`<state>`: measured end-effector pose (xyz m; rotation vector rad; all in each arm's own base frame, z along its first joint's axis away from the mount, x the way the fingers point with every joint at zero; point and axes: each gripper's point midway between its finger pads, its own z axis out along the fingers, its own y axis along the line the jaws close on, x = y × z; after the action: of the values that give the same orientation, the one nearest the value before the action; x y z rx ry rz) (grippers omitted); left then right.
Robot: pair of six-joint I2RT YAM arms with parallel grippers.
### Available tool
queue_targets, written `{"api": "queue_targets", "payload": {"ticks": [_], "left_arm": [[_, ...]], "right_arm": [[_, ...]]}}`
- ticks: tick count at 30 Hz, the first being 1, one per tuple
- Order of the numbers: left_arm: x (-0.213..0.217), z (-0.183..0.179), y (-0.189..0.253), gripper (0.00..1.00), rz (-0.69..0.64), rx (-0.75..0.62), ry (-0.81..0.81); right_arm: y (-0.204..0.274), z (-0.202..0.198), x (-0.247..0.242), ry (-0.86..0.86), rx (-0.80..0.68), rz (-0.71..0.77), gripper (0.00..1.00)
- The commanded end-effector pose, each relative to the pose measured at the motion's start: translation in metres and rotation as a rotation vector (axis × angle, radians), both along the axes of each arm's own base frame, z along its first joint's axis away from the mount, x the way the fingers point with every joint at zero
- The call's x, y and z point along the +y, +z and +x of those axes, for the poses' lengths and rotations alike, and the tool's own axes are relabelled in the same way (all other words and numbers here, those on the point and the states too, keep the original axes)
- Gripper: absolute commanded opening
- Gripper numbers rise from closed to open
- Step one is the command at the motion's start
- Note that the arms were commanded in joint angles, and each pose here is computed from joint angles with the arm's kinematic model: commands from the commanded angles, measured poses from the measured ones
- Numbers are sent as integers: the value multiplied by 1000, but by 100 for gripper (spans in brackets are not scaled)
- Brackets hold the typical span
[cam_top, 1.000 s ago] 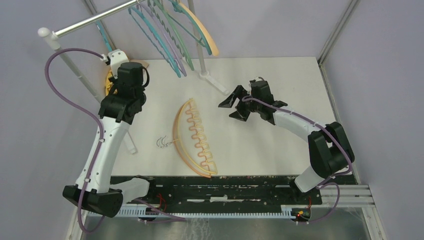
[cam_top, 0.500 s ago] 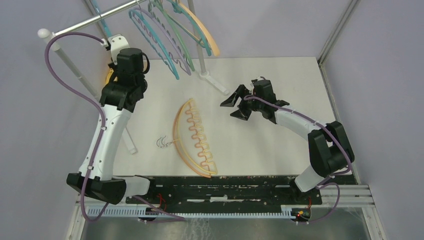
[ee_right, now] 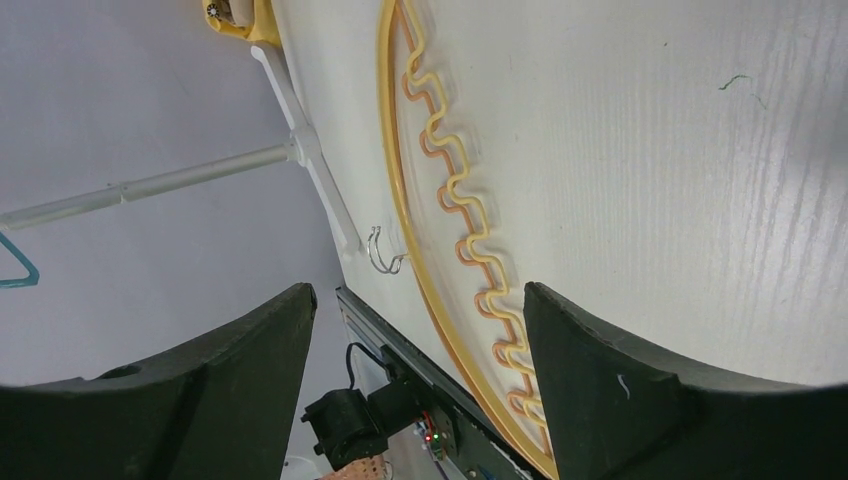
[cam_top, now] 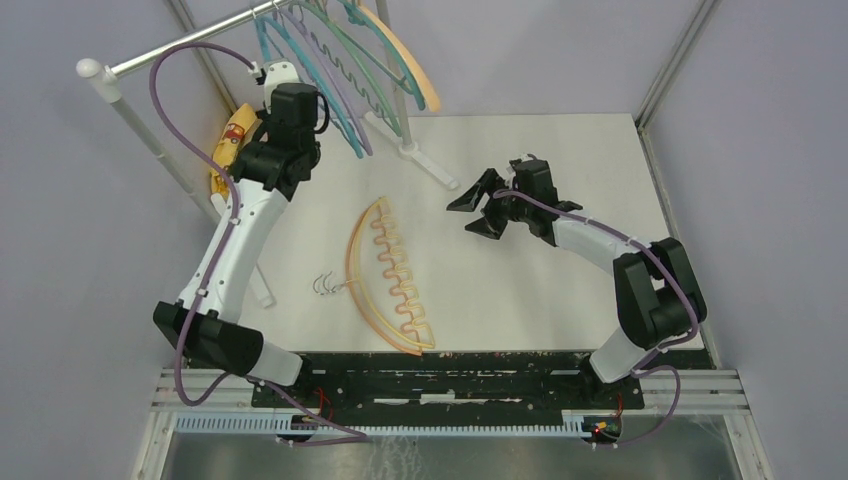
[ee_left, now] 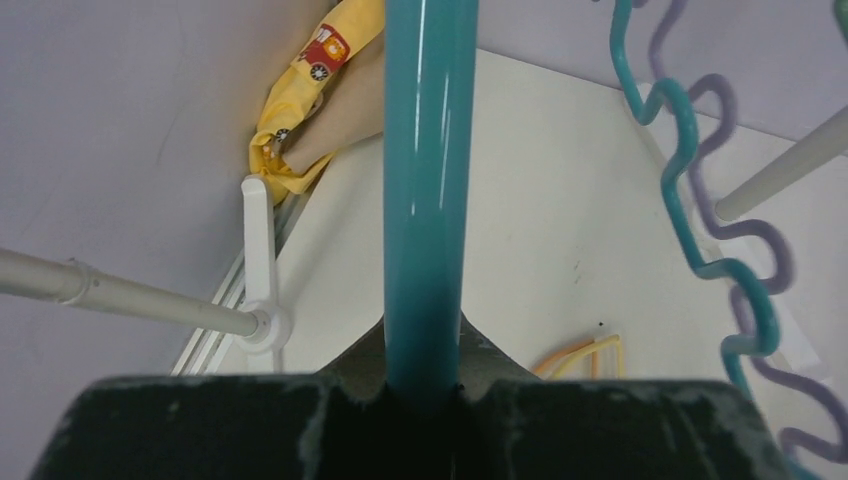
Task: Organize the hangers
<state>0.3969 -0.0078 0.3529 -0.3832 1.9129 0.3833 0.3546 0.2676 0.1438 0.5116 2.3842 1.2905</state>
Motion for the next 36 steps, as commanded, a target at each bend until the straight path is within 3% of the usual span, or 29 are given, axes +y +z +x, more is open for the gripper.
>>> {"api": "queue_targets", "payload": {"ticks": [1,12,21,28,36], "left_arm": [[-31,17,9,3,35,9,-124],[-60,20,-9,6,-25,20,-219],[-75,-22,5,98,-111,-25,-394],[-89,-76,-11,99,-241,-23,-530],[-93,-123,-25,99,-358,-36,-596]], "right_arm": [[3,5,3,11,-31,41,84],[6,-4,-10,47,-82,-51,86],[12,-25,-11,127,-163,-155,91],[16,-61,49,312,-274,-301,90],[0,-95,151,544,-295,-262,78]]}}
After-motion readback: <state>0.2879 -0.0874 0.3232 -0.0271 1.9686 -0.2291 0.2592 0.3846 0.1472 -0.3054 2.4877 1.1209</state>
